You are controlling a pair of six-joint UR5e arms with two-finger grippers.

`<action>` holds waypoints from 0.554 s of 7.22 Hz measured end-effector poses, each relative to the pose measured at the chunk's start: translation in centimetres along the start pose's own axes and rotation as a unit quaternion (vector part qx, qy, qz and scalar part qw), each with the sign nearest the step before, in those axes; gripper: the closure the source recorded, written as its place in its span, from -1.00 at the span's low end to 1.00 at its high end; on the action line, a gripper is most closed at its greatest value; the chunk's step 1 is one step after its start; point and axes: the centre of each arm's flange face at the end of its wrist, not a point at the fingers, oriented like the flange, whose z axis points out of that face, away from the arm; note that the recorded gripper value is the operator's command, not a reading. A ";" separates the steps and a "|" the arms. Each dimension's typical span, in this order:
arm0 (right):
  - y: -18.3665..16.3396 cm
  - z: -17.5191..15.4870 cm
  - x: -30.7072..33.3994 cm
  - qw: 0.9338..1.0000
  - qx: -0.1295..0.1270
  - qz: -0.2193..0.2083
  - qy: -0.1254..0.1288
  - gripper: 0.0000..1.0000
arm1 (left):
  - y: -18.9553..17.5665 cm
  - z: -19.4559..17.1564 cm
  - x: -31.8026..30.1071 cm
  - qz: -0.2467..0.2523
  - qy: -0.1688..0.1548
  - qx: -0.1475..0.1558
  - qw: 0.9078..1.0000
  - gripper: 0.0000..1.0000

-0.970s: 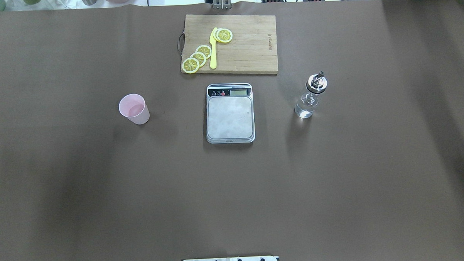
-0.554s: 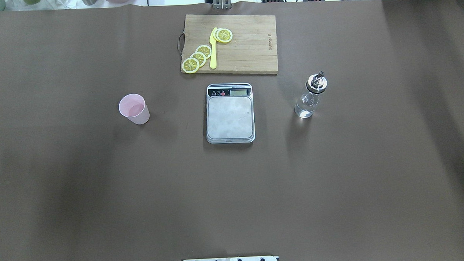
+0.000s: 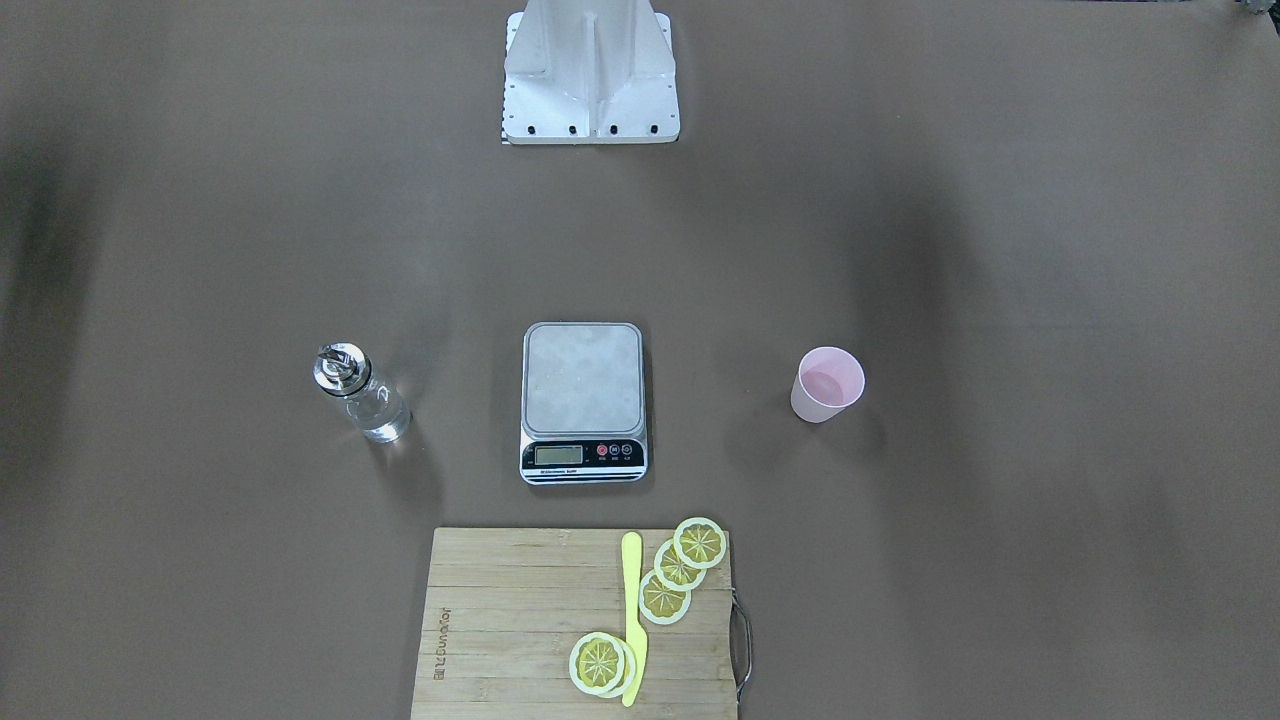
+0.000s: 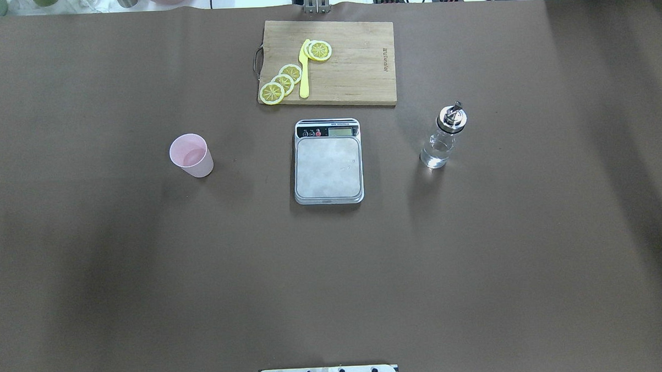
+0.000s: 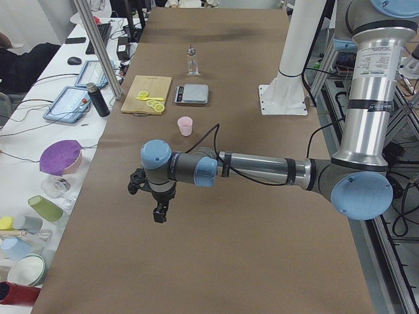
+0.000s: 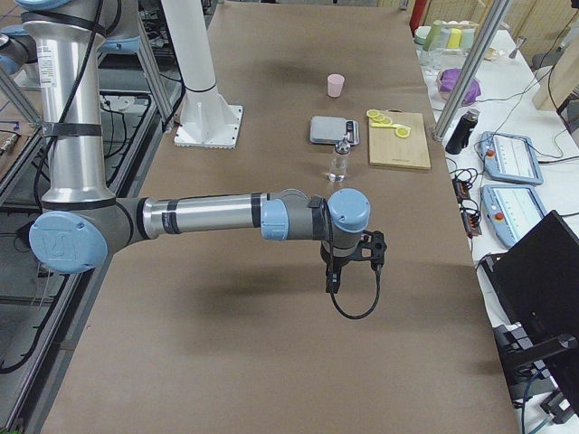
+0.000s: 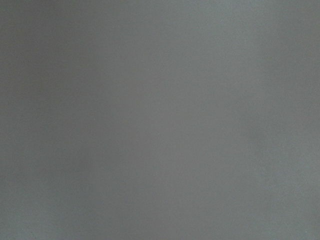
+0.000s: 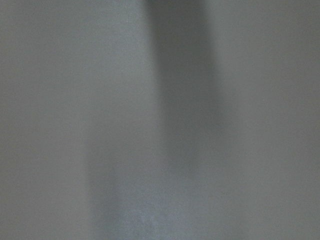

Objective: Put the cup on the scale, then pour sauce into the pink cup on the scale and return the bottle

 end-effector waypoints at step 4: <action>0.0 0.0 0.0 1.000 0.000 0.000 0.000 -1.00 | -1.1 -1.0 1.0 -0.014 0.000 0.009 1.000 -0.98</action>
